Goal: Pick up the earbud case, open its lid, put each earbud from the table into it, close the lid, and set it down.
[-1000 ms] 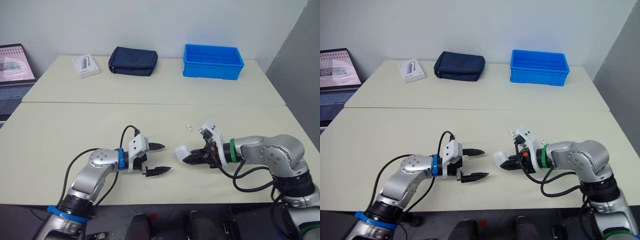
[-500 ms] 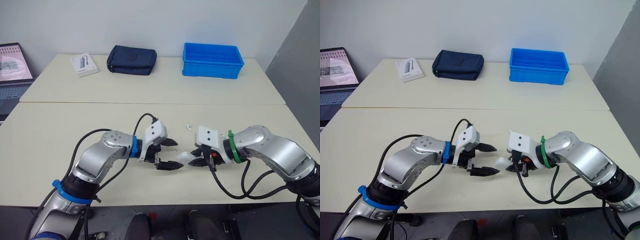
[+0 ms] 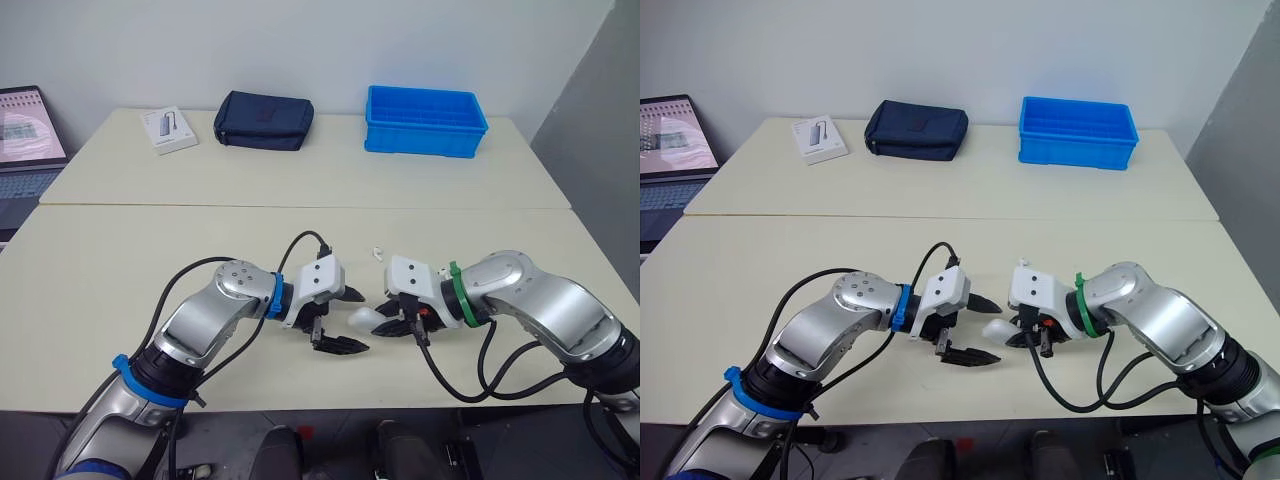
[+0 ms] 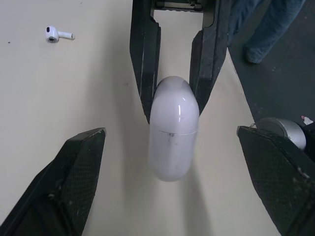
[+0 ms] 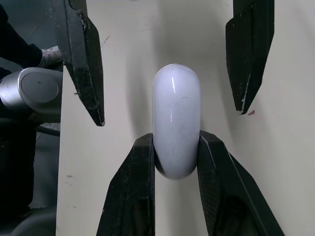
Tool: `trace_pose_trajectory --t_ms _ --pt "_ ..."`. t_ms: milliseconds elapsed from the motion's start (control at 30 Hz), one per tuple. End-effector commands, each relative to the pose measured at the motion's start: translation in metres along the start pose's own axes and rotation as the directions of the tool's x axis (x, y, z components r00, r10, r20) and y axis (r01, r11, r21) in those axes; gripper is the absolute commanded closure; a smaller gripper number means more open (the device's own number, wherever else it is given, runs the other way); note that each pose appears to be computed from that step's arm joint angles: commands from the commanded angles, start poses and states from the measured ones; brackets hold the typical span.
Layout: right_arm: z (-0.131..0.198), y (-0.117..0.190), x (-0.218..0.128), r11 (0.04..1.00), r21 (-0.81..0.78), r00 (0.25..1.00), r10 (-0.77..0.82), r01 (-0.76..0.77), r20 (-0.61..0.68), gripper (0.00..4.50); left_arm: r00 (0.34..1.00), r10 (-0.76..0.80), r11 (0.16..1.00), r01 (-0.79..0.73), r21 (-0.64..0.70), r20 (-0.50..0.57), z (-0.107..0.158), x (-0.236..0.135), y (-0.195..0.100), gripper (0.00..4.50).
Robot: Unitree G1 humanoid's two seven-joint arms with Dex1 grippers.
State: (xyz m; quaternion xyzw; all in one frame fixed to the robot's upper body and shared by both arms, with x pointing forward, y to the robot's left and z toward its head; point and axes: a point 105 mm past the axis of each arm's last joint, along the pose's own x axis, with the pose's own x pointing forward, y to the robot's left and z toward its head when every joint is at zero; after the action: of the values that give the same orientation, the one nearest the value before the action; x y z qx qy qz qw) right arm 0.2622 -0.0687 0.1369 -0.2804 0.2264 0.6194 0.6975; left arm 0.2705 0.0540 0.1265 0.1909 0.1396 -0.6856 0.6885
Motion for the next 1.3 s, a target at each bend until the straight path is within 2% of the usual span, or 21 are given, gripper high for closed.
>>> trace_pose_trajectory --t_ms 33,267,300,533,800,900,1033,1200,1300 --pt "0.012 0.0 -0.006 0.999 -0.05 1.0 -0.013 0.014 0.027 3.74 1.0 -0.008 1.0 0.008 0.028 0.004 0.003 0.001 0.0 1.27" --pt "0.016 0.001 -0.005 0.999 -0.053 0.999 -0.008 0.011 0.041 3.74 1.0 0.0 1.0 0.0 0.013 0.002 -0.001 0.002 0.002 3.58" --pt "0.016 0.002 -0.005 0.999 -0.053 0.999 -0.008 0.01 0.043 3.74 1.0 0.003 1.0 -0.003 0.011 0.004 -0.001 0.003 0.002 3.77" --pt "0.018 0.004 -0.006 0.999 -0.054 0.999 0.002 0.001 0.043 3.74 1.0 0.026 1.0 -0.026 -0.004 0.008 -0.004 0.003 0.004 3.76" --pt "0.014 -0.008 -0.018 0.992 -0.102 0.997 -0.075 0.077 0.017 0.9 0.993 0.091 0.992 -0.084 -0.095 0.07 -0.012 0.001 0.006 3.76" --pt "0.016 -0.015 -0.034 0.98 -0.153 0.992 -0.125 0.127 0.024 0.88 0.977 0.098 0.989 -0.075 -0.124 0.189 -0.008 -0.004 0.0 3.76" --pt "0.028 -0.013 -0.048 0.949 -0.265 0.984 -0.149 0.17 0.098 0.88 0.916 0.16 0.977 -0.094 -0.193 0.367 -0.005 -0.011 -0.004 3.76" --pt "0.033 -0.007 -0.048 0.932 -0.307 0.977 -0.156 0.194 0.144 0.88 0.863 0.25 0.964 -0.179 -0.199 0.44 -0.014 -0.016 -0.006 3.76" --pt "0.037 -0.005 -0.042 0.935 -0.298 0.976 -0.149 0.192 0.161 0.88 0.854 0.258 0.966 -0.215 -0.145 0.451 -0.014 -0.016 -0.007 3.76"
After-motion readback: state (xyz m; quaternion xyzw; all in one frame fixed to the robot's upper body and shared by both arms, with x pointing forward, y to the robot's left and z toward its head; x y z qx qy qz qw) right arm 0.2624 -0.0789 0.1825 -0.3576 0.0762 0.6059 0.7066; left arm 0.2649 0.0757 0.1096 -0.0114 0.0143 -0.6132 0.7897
